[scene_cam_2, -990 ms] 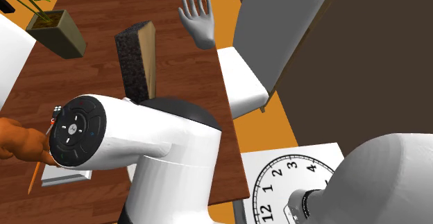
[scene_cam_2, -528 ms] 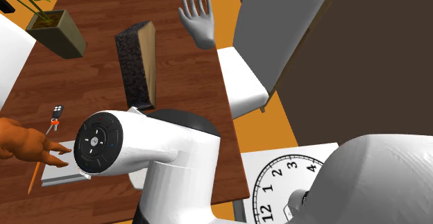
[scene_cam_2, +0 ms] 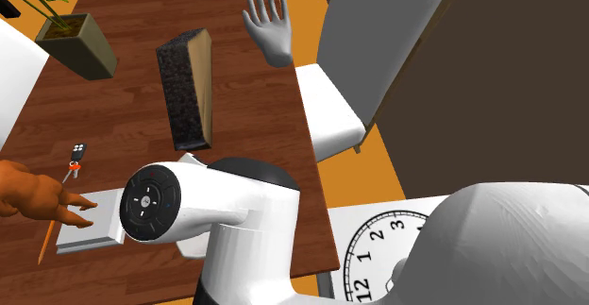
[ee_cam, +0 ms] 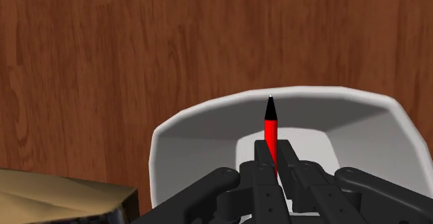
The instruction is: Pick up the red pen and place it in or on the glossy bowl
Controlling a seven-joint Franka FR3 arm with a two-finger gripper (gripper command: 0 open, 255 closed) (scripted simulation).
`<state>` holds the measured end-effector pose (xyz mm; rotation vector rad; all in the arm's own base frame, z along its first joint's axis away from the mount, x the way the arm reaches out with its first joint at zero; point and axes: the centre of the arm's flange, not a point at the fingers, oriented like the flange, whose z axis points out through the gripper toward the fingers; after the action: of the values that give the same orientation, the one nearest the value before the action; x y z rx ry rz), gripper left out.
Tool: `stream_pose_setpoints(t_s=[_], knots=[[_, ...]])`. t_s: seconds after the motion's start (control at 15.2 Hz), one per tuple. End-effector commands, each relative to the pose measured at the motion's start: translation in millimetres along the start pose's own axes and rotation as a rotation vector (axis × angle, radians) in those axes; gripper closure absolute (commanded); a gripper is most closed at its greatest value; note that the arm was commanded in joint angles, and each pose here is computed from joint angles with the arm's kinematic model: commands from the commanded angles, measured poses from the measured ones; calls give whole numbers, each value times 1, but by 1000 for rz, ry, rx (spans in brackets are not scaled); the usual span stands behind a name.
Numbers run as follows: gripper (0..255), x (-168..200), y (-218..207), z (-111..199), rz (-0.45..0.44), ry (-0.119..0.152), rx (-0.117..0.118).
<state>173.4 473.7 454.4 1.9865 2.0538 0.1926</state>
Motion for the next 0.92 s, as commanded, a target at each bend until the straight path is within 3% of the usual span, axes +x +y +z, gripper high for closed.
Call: stream_pose_setpoints(t_s=[0.0, 0.13, 0.2, 0.53, 0.79, 0.86], knots=[[255, 0, 0, 0, 0, 0, 0], [255, 0, 0, 0, 0, 0, 0], [0, 0, 0, 0, 0, 0, 0], [0, 0, 0, 0, 0, 0, 0], [0, 0, 0, -50, 0, 0, 0], [0, 0, 0, -50, 0, 0, 0]])
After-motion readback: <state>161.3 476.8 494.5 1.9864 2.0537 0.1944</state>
